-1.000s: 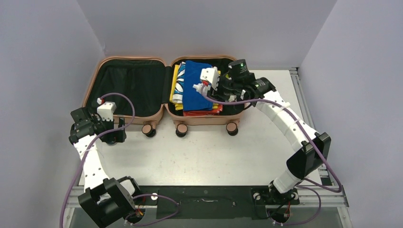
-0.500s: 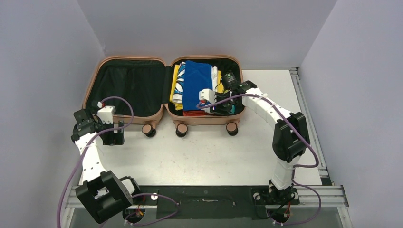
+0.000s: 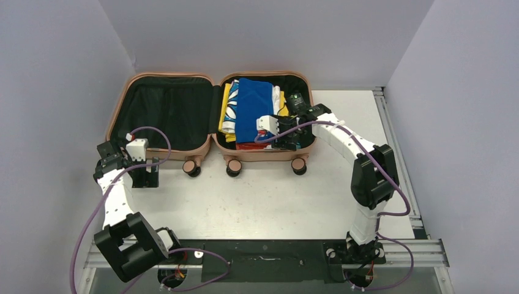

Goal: Pack the luggage
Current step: Place the makeup in the luggage.

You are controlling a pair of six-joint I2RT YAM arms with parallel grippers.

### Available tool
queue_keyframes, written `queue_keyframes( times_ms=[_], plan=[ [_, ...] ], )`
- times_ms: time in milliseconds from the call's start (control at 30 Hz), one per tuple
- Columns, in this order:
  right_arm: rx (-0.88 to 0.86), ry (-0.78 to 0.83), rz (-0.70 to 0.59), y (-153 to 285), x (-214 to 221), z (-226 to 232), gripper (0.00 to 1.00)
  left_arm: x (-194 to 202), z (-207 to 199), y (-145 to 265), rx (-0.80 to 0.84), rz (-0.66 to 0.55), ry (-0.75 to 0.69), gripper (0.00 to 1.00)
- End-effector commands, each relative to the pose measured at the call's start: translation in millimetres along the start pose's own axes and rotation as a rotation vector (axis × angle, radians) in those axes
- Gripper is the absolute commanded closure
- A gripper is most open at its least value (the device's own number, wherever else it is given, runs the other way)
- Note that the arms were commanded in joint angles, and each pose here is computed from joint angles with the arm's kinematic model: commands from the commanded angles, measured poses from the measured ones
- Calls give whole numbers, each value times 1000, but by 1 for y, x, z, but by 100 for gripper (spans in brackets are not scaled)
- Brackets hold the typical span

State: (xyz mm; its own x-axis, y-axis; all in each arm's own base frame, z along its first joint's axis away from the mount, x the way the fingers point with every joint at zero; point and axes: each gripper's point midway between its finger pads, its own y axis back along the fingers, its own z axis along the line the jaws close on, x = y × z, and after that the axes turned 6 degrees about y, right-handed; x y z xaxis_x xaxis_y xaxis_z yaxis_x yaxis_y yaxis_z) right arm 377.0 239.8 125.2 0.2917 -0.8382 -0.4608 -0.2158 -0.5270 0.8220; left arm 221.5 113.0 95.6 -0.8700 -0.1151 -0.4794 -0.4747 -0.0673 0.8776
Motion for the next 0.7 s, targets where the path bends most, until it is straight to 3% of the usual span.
queue_keyframes(
  times_ms=[0,233,433,667],
  plan=[
    [65,43,-60,33,-22,-16,32,-9,8,-3,-34,-39,0,4],
    [182,-41,-112,65,-34,-41,32,-4,15,-15,-59,-15,5,4],
    [297,-78,-229,110,-53,-45,30,-4,20,-33,-65,8,31,4],
    [346,-76,-298,138,-68,-28,28,-28,28,-47,-75,-78,15,4]
  ],
)
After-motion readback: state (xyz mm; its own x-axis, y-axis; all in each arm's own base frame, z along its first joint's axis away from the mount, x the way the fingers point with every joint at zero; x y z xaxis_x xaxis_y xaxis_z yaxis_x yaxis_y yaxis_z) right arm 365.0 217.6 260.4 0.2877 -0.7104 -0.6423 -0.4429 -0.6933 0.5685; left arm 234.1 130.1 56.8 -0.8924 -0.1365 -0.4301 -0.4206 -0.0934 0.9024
